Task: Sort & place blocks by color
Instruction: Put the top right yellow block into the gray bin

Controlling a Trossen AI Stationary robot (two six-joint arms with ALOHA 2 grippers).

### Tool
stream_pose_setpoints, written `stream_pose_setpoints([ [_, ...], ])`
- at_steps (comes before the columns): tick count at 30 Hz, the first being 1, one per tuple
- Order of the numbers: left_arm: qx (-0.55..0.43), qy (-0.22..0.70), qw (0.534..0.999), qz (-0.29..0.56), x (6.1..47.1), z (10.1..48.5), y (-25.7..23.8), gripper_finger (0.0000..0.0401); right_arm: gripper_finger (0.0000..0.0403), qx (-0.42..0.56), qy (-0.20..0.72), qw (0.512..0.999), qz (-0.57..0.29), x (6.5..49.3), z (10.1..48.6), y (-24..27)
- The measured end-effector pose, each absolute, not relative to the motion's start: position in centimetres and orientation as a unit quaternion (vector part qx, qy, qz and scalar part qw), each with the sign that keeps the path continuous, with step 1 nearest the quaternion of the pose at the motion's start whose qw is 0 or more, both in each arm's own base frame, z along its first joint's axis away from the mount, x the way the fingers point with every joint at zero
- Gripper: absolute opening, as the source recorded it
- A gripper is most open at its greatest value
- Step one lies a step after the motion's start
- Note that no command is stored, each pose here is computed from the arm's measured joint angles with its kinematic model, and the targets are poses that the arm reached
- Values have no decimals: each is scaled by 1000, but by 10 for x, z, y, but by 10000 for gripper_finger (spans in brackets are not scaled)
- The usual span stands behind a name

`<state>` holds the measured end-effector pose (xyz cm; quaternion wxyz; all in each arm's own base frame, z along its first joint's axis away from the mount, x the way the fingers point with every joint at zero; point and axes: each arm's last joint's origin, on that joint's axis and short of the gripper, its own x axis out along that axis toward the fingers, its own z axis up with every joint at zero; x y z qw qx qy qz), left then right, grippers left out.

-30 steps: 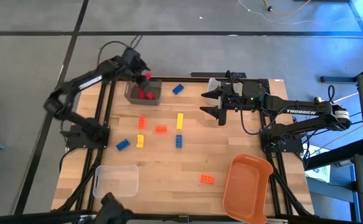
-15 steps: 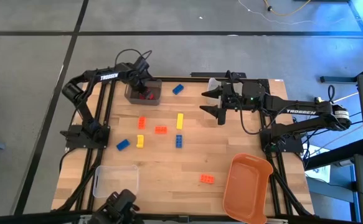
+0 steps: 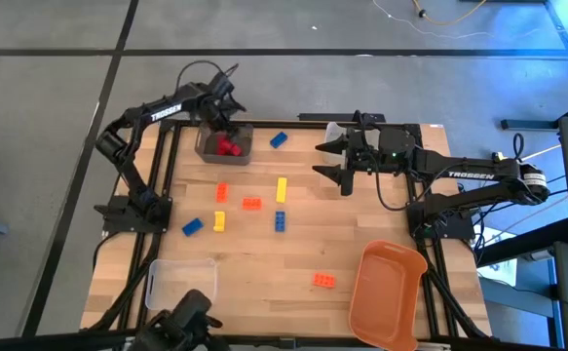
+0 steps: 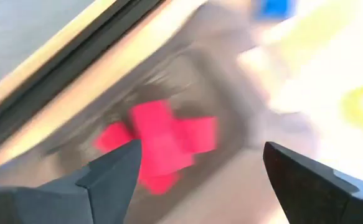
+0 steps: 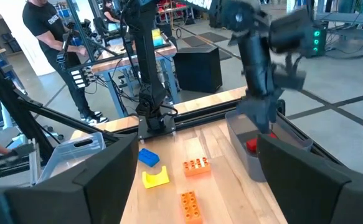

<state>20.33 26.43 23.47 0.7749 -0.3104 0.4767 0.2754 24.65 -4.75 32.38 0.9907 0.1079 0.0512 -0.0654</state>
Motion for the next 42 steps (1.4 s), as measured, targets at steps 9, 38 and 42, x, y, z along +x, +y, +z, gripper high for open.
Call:
stream_pose_setpoints([
  [9,-225,220,935,166,219,322,188,322,327,108,51,991,-65,246,324,-48],
  [38,-118,-83,985,90,194,333,48,322,327,360,134,916,-118,242,303,-49],
  [42,-119,-85,984,102,193,333,49,322,327,435,295,809,-264,224,263,-48],
])
